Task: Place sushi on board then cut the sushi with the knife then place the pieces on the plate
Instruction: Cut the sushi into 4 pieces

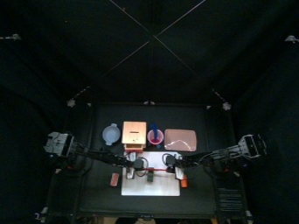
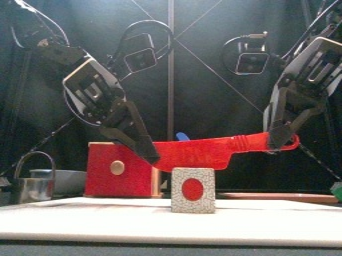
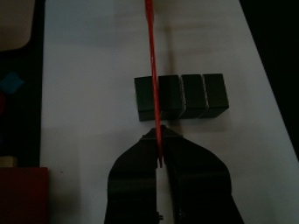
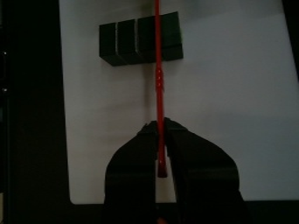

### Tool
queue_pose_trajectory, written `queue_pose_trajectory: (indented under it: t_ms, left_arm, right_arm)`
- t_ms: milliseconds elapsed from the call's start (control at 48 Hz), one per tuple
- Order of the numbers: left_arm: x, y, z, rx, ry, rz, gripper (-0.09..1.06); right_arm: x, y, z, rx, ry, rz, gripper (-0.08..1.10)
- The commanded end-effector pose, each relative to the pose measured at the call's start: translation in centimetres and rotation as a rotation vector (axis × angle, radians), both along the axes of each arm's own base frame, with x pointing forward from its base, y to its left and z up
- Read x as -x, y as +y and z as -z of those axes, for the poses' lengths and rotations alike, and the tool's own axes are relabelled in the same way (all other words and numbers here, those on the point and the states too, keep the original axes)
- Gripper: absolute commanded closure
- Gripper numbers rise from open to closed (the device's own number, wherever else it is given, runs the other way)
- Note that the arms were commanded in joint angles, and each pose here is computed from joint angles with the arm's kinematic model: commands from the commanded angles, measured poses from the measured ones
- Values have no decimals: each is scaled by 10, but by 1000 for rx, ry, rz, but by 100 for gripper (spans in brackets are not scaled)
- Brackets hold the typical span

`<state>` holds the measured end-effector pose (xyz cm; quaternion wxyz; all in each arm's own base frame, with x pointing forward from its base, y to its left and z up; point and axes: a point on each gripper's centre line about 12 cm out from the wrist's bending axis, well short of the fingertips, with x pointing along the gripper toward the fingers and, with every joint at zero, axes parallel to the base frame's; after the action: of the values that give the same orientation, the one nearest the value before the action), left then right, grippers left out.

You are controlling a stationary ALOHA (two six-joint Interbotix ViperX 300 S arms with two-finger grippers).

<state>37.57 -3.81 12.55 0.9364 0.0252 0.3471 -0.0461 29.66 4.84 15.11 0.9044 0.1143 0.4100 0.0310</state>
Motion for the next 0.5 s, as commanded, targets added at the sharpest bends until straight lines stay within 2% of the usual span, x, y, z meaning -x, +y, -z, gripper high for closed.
queue_pose_trajectory:
  t_ms: [21, 125, 354, 500]
  left_arm:
    - [-6, 3, -5, -3, -17, -5, 60]
    - [-6, 0, 2, -4, 0, 1, 60]
    - [-7, -4, 0, -2, -6, 11, 60]
    - [-6, 0, 14, -8, 32, 4, 60]
  right_arm:
    - [-2, 2, -4, 0, -14, -5, 63]
    - [-3, 1, 3, 2, 9, -4, 63]
    - [-7, 2, 3, 4, 9, -5, 63]
    - [-7, -3, 14, 32, 36, -10, 63]
